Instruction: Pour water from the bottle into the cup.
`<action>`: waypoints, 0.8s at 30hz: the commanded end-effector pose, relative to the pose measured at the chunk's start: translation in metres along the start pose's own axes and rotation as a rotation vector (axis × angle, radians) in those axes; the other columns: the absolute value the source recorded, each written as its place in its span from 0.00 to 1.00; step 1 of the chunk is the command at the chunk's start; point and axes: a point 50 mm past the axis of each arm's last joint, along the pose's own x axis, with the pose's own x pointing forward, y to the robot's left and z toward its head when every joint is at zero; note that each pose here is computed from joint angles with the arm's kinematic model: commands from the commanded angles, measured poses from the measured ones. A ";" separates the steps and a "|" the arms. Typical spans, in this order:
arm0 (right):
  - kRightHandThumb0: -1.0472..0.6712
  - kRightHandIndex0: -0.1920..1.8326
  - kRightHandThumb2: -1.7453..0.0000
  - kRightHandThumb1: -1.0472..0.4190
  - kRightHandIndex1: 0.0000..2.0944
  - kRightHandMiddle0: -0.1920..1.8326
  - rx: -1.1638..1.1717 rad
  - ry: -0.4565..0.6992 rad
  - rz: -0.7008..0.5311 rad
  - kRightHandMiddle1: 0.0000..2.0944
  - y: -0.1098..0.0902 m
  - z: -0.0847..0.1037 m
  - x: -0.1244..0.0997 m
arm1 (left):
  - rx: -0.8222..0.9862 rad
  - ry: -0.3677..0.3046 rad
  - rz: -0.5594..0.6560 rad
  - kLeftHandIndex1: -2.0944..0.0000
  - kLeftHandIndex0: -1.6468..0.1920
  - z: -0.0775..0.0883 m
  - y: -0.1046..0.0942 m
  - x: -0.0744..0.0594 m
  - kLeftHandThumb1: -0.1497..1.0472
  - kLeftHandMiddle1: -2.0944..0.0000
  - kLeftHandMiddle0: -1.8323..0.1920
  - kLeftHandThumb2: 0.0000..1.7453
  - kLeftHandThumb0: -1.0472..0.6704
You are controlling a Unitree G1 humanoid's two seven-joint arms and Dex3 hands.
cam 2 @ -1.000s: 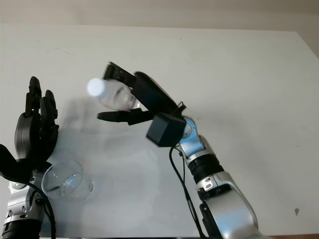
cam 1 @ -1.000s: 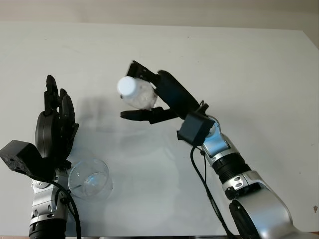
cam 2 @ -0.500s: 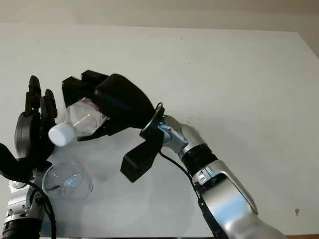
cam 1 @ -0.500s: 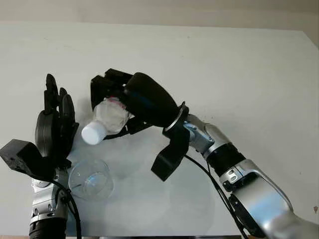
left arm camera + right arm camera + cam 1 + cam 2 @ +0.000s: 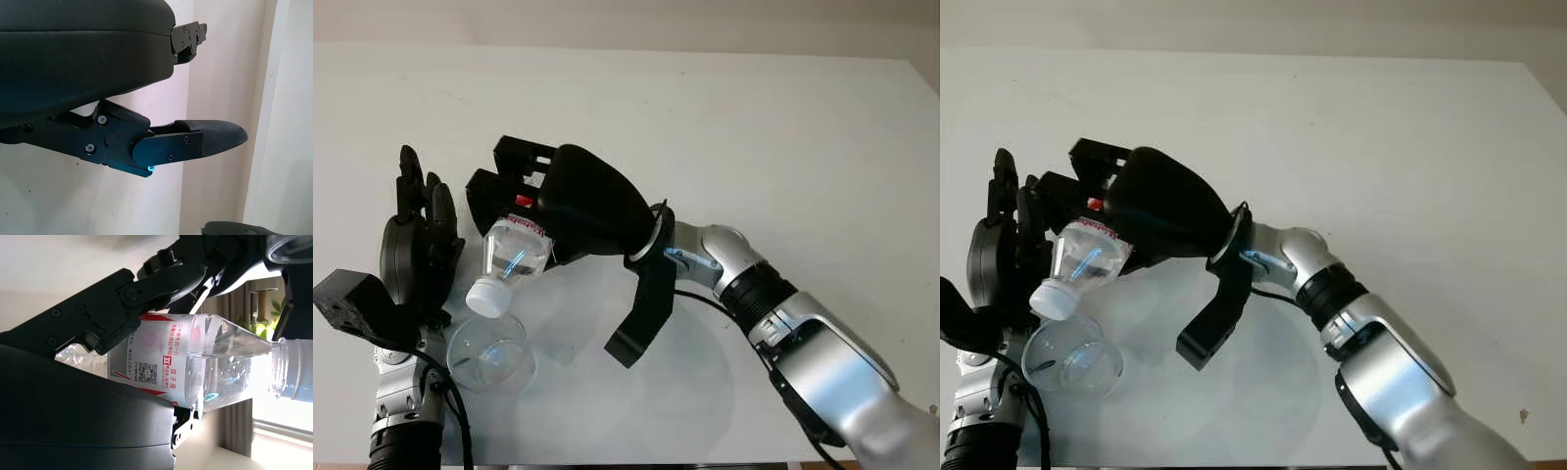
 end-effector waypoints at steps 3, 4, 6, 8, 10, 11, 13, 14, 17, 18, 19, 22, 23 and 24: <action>0.28 0.90 0.86 0.00 0.94 0.76 -0.083 -0.084 -0.031 0.98 -0.010 -0.002 0.008 | -0.008 0.035 0.011 0.99 1.00 -0.009 0.001 -0.005 1.00 0.99 1.00 0.28 0.18; 0.27 0.90 0.86 0.00 0.94 0.76 -0.113 -0.106 -0.032 0.98 -0.011 -0.002 0.009 | -0.008 0.035 0.011 0.99 1.00 -0.009 0.001 -0.005 1.00 1.00 1.00 0.28 0.18; 0.26 0.91 0.88 0.00 0.94 0.75 -0.151 -0.150 -0.036 0.96 -0.015 -0.003 0.011 | -0.012 0.034 0.013 0.99 1.00 -0.009 0.001 -0.005 1.00 1.00 1.00 0.28 0.18; 0.25 0.91 0.89 0.00 0.93 0.71 -0.164 -0.181 -0.042 0.94 -0.018 -0.003 0.013 | -0.012 0.032 0.013 0.99 1.00 -0.008 0.000 -0.006 1.00 1.00 1.00 0.28 0.18; 0.25 0.91 0.92 0.00 0.92 0.63 -0.165 -0.201 -0.057 0.89 -0.020 -0.002 0.014 | -0.007 0.030 0.011 0.99 1.00 -0.008 0.000 -0.006 1.00 1.00 1.00 0.29 0.18; 0.24 0.90 0.92 0.00 0.91 0.57 -0.169 -0.214 -0.061 0.85 -0.021 -0.002 0.015 | -0.004 0.031 0.012 0.99 1.00 -0.009 -0.001 -0.006 1.00 1.00 1.00 0.29 0.18; 0.24 0.91 0.93 0.00 0.90 0.54 -0.184 -0.238 -0.060 0.84 -0.022 -0.001 0.016 | -0.002 0.032 0.008 0.99 1.00 -0.009 -0.001 -0.006 1.00 1.00 1.00 0.29 0.18; 0.24 0.91 0.94 0.01 0.89 0.52 -0.192 -0.250 -0.053 0.82 -0.022 0.000 0.016 | -0.003 0.031 0.007 0.99 1.00 -0.009 -0.001 -0.005 1.00 1.00 1.00 0.30 0.18; 0.24 0.90 0.95 0.01 0.89 0.50 -0.209 -0.272 -0.047 0.79 -0.022 0.002 0.016 | -0.003 0.029 0.009 0.99 1.00 -0.009 -0.002 -0.005 1.00 1.00 1.00 0.29 0.18; 0.24 0.90 0.96 0.01 0.89 0.49 -0.212 -0.278 -0.048 0.78 -0.022 0.002 0.016 | -0.003 0.029 0.010 0.99 1.00 -0.009 -0.002 -0.005 1.00 1.00 1.00 0.29 0.18; 0.24 0.90 0.96 0.02 0.89 0.49 -0.205 -0.283 -0.046 0.77 -0.022 0.003 0.015 | -0.004 0.029 0.011 0.99 1.00 -0.009 -0.002 -0.005 1.00 1.00 1.00 0.29 0.18; 0.23 0.90 0.94 0.00 0.88 0.51 -0.191 -0.307 -0.045 0.79 -0.021 0.006 0.016 | -0.004 0.028 0.010 0.99 1.00 -0.009 -0.003 -0.004 1.00 1.00 1.00 0.29 0.18; 0.23 0.90 0.94 0.00 0.88 0.50 -0.191 -0.310 -0.043 0.79 -0.021 0.007 0.016 | -0.004 0.027 0.007 0.99 1.00 -0.009 -0.003 -0.004 1.00 1.00 1.00 0.29 0.18; 0.23 0.90 0.93 0.00 0.88 0.51 -0.197 -0.310 -0.040 0.80 -0.021 0.007 0.016 | -0.003 0.027 0.003 0.99 1.00 -0.009 -0.003 -0.004 1.00 1.00 1.00 0.29 0.18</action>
